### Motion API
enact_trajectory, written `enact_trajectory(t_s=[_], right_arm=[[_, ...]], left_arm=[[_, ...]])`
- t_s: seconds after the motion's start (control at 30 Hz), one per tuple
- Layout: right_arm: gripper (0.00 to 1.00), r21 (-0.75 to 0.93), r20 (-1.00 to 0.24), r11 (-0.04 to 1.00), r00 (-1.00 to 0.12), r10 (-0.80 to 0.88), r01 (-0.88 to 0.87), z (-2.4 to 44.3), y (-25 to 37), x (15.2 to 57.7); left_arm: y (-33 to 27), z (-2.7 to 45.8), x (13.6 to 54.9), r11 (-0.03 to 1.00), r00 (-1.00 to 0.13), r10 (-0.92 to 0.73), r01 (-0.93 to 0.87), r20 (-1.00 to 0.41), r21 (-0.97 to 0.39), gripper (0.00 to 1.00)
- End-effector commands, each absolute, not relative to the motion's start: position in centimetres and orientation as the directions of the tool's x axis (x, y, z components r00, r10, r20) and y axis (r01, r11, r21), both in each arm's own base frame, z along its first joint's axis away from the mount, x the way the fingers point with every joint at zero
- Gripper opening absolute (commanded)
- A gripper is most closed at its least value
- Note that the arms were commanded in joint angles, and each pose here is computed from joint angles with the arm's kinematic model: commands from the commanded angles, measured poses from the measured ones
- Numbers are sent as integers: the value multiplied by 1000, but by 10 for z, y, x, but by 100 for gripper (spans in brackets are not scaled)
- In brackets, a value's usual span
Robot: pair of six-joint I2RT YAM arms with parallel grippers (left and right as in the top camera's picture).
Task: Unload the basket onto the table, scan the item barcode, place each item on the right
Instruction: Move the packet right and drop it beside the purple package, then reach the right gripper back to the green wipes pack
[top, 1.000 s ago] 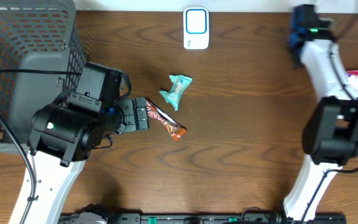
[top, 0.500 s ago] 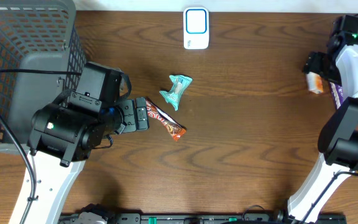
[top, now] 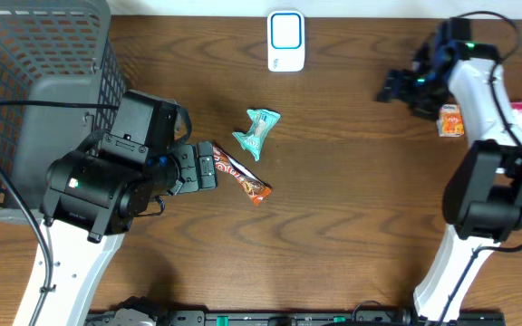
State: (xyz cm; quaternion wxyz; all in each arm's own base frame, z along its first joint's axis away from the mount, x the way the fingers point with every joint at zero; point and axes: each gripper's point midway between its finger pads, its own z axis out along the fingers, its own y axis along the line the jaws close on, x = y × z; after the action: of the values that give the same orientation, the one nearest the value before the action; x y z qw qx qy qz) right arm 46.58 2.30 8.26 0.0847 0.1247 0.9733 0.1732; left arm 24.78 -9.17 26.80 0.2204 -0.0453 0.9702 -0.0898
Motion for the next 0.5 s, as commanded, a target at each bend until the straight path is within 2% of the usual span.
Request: enact_trajectory(t_s=[0.0, 0.07, 0.17, 0.37, 0.47], right_arm=[[97, 637, -97, 771, -990, 105, 19, 111, 118, 456], [95, 658, -119, 752, -992, 48, -42, 115, 149, 453], [97, 622, -133, 781, -990, 34, -57, 111, 186, 453], [93, 494, -115, 859, -969, 221, 137, 92, 238, 455], [92, 475, -140, 865, -957, 256, 162, 88, 266, 452]], left_arm=[[-90, 271, 248, 982, -894, -121, -43, -432, -186, 98], [-90, 271, 248, 982, -894, -122, -44, -432, -186, 98], [-90, 271, 248, 982, -894, -122, -44, -432, -186, 98], [-90, 271, 248, 982, -894, -122, -44, -432, -186, 98], [-90, 271, 248, 982, -894, -122, -44, -432, -186, 98]])
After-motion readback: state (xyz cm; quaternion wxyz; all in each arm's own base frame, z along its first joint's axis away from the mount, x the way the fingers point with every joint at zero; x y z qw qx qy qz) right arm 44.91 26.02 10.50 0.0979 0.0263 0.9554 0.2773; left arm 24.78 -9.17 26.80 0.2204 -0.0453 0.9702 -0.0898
